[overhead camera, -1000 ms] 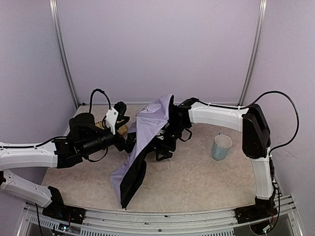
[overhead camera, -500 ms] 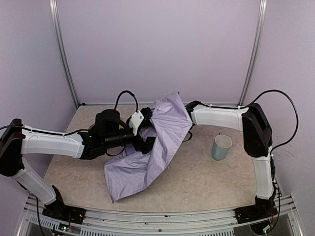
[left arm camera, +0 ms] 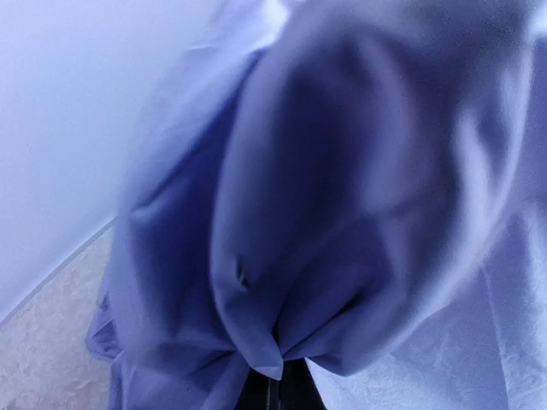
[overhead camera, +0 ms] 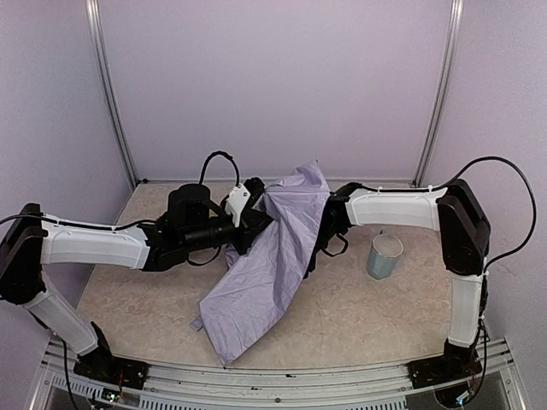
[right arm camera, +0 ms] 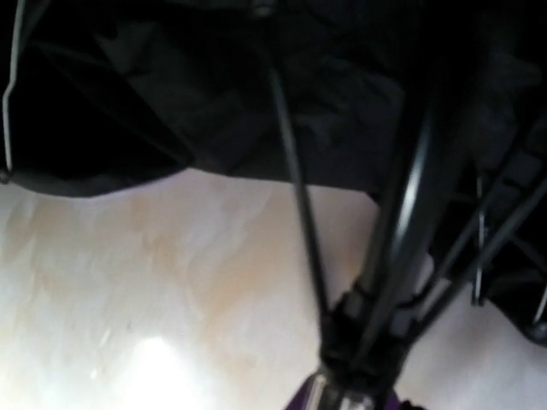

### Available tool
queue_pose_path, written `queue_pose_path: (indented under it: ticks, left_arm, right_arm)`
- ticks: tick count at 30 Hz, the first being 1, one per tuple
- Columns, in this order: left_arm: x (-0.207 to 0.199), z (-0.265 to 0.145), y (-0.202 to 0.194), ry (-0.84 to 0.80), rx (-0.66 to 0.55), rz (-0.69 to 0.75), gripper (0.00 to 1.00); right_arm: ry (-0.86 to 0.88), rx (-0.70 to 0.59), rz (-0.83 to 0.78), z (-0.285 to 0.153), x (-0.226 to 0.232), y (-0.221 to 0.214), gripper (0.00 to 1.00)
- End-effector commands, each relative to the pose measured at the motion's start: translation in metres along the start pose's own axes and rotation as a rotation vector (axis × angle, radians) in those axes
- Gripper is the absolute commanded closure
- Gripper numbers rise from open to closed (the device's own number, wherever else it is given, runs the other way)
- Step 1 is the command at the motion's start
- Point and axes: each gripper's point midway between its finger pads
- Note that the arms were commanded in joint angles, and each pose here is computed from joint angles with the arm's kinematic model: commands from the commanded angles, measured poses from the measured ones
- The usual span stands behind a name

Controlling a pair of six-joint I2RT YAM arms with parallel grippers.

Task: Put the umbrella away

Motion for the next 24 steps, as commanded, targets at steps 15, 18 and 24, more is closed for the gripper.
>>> queue_pose_path:
  ticks: [15,18,24]
  left_arm:
    - [0.054,-0.056,-0.014,0.111,-0.073,-0.279,1.0]
    - [0.053,-0.059,-0.012,0.111,-0.082,-0.276,1.0]
    - [0.05,-0.06,-0.014,0.105,-0.078,-0.293,1.0]
  right_arm:
    - [-0.097,-0.302,-0.053,-0.049,0.005,0.028,0.31]
    - [-0.128,-0.395,-0.062,-0.035,-0.006,0.036,0.29]
    - [-0.163,-0.511,-0.056,-0.012,-0.021,0.046,0.33]
Point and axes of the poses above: each gripper's point midway between its finger pads, its own z axis out along the fingers, its own x axis along the line the jaws close on, y = z × x, and after that the axes turned 15 degrees about z, right-handed
